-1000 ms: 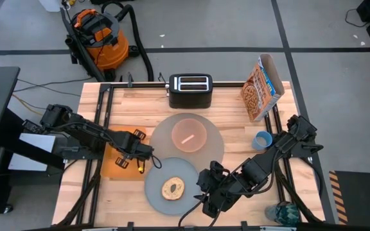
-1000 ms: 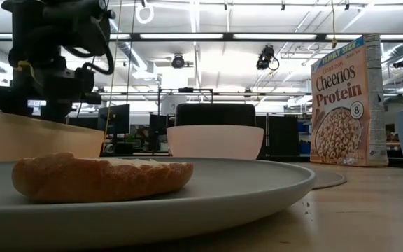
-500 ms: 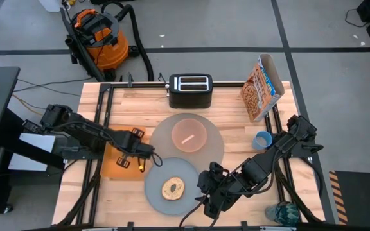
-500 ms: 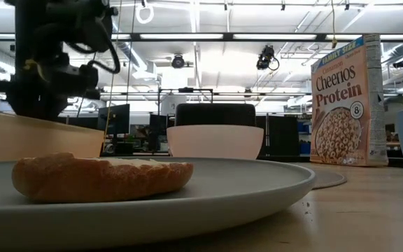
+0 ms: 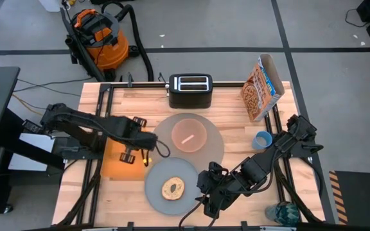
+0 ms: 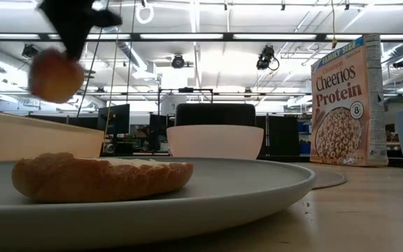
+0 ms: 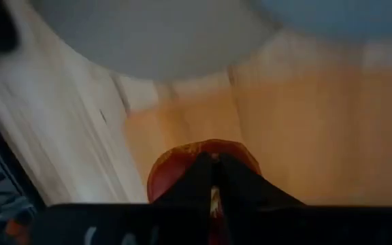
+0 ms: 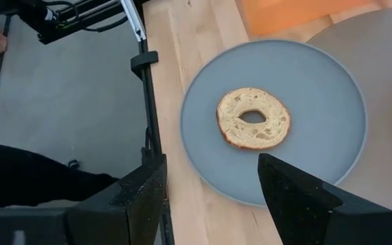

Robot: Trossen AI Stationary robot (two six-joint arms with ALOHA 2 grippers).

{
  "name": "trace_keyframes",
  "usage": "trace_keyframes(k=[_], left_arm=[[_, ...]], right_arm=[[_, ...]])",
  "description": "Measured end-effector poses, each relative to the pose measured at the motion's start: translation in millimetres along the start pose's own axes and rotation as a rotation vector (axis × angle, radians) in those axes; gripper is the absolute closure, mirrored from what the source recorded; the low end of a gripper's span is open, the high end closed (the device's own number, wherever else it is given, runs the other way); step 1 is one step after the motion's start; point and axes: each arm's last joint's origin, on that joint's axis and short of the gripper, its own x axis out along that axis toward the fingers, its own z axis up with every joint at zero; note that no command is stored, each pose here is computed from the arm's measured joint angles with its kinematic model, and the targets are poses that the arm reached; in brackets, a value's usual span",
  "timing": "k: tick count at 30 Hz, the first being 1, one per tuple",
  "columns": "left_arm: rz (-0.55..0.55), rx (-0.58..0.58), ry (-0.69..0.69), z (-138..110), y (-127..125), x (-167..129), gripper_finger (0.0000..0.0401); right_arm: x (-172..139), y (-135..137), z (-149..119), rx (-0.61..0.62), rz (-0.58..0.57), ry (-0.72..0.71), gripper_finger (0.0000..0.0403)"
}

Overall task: Arrange a breakfast setting
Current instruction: Put the apple on the top left of the gray placemat

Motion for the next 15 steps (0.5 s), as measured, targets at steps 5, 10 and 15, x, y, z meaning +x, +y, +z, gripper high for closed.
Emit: trace_keyframes(k=[5, 10, 15], left_arm=[[0.018, -0.161, -0.279, 19.1, 19.9, -29.0, 0.0379], [0.059, -0.306, -0.442, 24.8, 47.1, -24.6, 0.0379], [0.127, -0.408, -0.449, 22.0, 77.2, 8.5, 0.0379]], right_arm=[[1.8, -4.0, 4.1, 0.029, -0.01, -0.006, 0.0165], [-4.9, -8.1, 5.2, 0.107, -0.007, 0.022, 0.0165], [-24.3, -10.7, 5.8, 0.177, -0.003, 0.014, 0.0165]])
